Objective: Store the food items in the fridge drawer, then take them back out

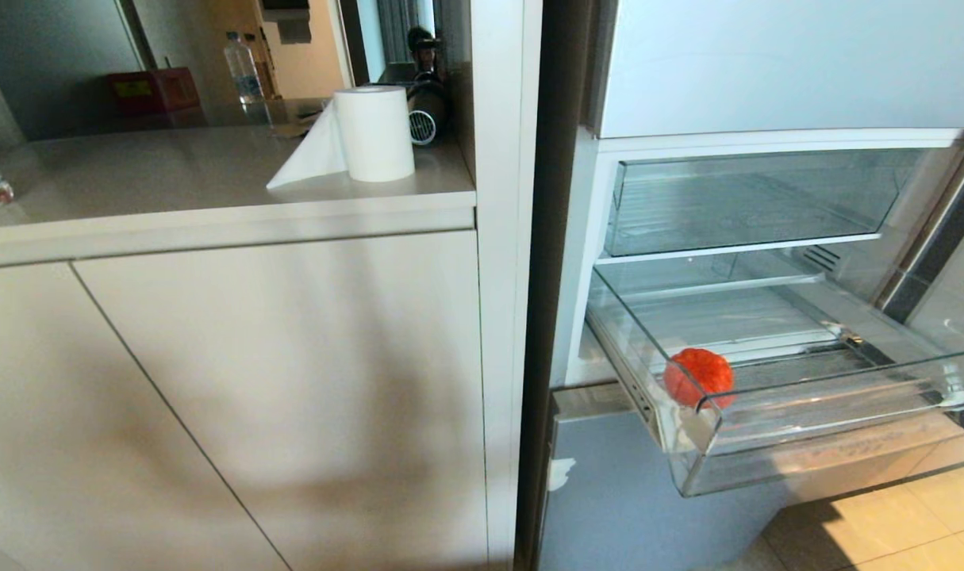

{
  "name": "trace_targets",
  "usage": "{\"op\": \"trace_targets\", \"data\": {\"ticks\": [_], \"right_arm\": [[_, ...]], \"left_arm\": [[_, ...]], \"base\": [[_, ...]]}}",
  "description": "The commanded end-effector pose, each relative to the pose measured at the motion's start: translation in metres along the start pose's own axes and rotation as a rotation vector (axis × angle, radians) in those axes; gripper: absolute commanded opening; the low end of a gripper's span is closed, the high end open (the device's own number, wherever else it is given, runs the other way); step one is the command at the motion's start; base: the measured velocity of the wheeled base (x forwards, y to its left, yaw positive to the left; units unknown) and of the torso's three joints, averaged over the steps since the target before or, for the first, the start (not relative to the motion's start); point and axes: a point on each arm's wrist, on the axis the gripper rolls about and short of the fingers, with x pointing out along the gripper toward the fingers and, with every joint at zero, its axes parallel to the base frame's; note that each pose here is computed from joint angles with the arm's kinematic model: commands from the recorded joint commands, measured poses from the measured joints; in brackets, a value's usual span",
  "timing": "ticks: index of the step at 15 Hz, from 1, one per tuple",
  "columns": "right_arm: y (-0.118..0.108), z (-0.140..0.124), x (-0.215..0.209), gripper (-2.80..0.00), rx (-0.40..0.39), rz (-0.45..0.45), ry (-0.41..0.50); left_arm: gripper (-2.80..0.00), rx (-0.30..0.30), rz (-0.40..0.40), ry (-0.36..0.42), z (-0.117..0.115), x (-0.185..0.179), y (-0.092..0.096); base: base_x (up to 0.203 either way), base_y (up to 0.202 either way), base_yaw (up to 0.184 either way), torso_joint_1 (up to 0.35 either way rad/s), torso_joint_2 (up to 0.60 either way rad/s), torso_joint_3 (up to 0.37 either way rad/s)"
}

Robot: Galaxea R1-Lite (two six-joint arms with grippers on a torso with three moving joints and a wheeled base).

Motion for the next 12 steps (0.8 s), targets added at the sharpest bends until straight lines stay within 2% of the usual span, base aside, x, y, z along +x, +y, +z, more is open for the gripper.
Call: {"op": "trace_targets", "data": {"ticks": [1, 5, 6, 7, 9, 12], "right_arm": [[0.000, 0.000, 0.000, -2.80, 0.000, 0.000, 0.004], [0.000, 0.001, 0.000, -2.80, 0.009, 0.005, -0.001], [0.000, 0.013, -0.005, -2.80, 0.018, 0.010, -0.038], [0.001, 0.031, -0.012, -2.80, 0.031, 0.012, -0.076], [0.002, 0.075, -0.015, -2.80, 0.062, 0.010, -0.053], [0.005, 0.141, 0.025, -2.80, 0.094, 0.008, 0.143]], "left_arm": [[-2.80, 0.000, 0.001, 0.001, 0.000, 0.000, 0.000], [-2.80, 0.000, 0.001, -0.001, 0.000, 0.000, 0.000], [-2.80, 0.000, 0.001, 0.001, 0.000, 0.000, 0.000], [-2.80, 0.000, 0.001, -0.001, 0.000, 0.000, 0.000], [-2.80, 0.000, 0.001, 0.001, 0.000, 0.000, 0.000], [-2.80, 0.000, 0.001, -0.001, 0.000, 0.000, 0.000]], "base": [[0.000, 0.000, 0.000, 0.000, 0.00, 0.000], [0.000, 0.000, 0.000, 0.000, 0.00, 0.000], [0.000, 0.000, 0.000, 0.000, 0.00, 0.000], [0.000, 0.000, 0.000, 0.000, 0.00, 0.000], [0.000, 0.000, 0.000, 0.000, 0.00, 0.000], [0.000, 0.000, 0.000, 0.000, 0.00, 0.000]]}}
